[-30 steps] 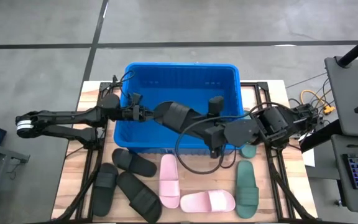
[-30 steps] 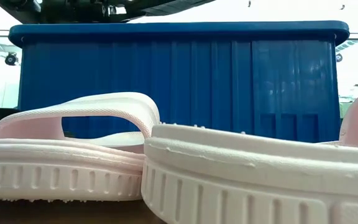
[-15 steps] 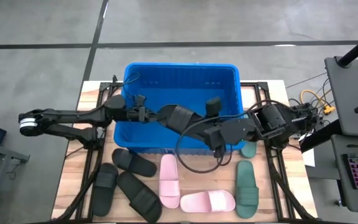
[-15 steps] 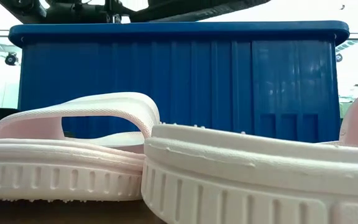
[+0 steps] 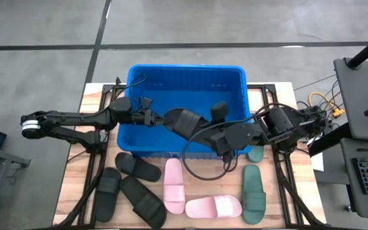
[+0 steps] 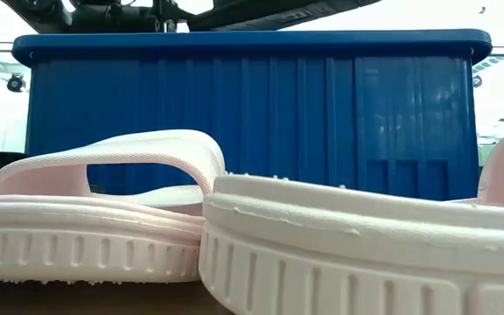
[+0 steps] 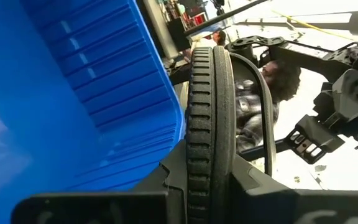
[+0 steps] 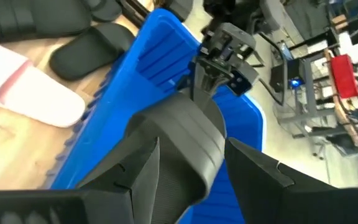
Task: Pick and place slides into bin
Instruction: Put the black slide into the blue bin
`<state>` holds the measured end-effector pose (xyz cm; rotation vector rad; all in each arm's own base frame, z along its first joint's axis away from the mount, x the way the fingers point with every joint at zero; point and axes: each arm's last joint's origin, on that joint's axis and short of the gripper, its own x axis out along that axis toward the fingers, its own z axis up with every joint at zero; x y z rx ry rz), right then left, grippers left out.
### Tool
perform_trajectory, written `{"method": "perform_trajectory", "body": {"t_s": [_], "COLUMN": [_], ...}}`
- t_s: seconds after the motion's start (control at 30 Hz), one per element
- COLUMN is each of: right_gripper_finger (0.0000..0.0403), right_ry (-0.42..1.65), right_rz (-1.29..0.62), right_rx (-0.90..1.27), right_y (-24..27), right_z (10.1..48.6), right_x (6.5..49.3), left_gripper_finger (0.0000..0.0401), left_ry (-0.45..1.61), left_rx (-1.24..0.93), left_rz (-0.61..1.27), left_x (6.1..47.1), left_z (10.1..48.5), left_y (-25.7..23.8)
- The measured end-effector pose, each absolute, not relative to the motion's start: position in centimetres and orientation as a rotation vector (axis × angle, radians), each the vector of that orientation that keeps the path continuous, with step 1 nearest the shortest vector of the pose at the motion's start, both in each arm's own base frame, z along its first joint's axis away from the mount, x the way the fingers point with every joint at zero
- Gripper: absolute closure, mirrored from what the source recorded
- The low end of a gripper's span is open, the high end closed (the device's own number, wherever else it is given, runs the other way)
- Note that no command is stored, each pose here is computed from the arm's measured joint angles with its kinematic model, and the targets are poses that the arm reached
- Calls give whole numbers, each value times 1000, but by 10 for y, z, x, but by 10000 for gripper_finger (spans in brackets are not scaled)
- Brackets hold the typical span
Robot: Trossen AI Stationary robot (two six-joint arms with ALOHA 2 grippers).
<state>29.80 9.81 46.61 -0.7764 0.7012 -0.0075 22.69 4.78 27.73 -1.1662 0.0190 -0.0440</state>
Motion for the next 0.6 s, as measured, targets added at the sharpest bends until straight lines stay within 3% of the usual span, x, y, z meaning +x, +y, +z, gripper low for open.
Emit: {"method": "perform_trajectory", "body": {"t_s": [0.6], "right_gripper_finger": [230], "right_ry": [755], "right_rz": [30], "right_rx": [-910], "right_y": [103], "right_z": [449], "right_x": [318], "left_gripper_finger": [374], "left_ry": [21], "left_rx": [-1165], "left_rz": [-75], "left_x": [227], "left_z": [278], "left_y": [47]}}
